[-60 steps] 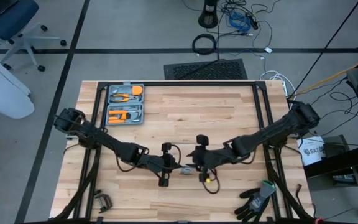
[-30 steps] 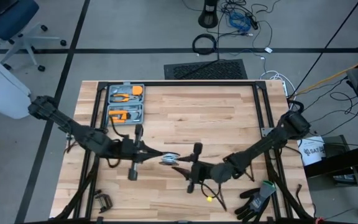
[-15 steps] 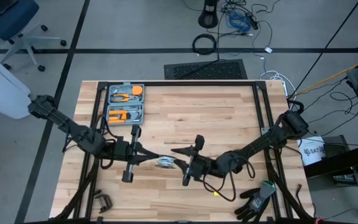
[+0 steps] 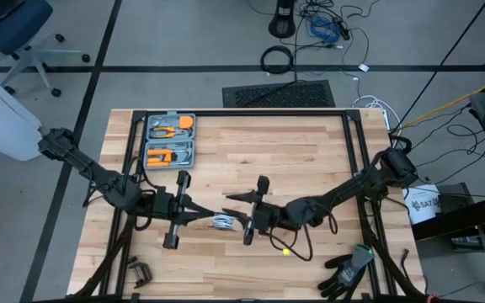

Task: Coil cords
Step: Uncoil the white wire from the spool

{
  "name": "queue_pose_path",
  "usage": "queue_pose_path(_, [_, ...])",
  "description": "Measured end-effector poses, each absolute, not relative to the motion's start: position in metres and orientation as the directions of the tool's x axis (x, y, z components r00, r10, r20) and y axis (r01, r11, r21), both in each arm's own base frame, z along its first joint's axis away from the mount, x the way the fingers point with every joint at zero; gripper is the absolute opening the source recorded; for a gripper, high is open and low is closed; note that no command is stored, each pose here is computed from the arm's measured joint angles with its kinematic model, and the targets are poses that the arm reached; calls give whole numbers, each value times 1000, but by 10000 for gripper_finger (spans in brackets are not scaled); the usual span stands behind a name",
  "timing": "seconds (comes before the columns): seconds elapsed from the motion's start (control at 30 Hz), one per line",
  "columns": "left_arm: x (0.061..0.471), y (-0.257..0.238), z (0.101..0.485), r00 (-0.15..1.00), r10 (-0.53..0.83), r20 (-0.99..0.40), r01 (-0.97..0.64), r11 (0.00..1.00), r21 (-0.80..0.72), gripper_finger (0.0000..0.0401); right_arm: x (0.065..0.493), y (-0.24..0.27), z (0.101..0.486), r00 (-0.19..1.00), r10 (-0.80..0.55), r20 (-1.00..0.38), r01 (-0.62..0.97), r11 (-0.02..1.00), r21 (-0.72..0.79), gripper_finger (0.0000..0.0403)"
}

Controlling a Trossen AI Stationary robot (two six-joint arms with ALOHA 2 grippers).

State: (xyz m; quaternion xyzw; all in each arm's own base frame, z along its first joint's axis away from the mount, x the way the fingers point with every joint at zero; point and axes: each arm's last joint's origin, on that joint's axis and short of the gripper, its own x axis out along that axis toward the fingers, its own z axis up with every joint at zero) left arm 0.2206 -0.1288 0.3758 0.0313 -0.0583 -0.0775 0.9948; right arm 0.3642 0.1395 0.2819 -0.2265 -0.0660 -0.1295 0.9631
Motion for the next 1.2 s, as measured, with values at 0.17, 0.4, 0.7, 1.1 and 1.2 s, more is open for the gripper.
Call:
queue_pose_path(0.17, [221,-129,376,981,-158,111,150,986,71,1,369,130,282,964,-181,195,246,886,-393,110])
queue_pose_path(0.4, [221,-129,376,981,-158,111,150,986,72,1,370,128,281,967,-176,184,234,898,-373,28])
queue_pose_path(0.7, [221,-129,375,982,-158,101,150,986,78,1,368,137,276,982,-138,131,177,913,-367,2])
queue_pose_path(1.1, [216,-137,370,991,-125,51,105,950,293,1,329,194,288,988,-110,113,139,943,-302,0])
queue_pose_path(1.2, [213,-140,369,991,-128,49,104,932,348,1,315,211,291,986,-123,111,151,945,-292,0])
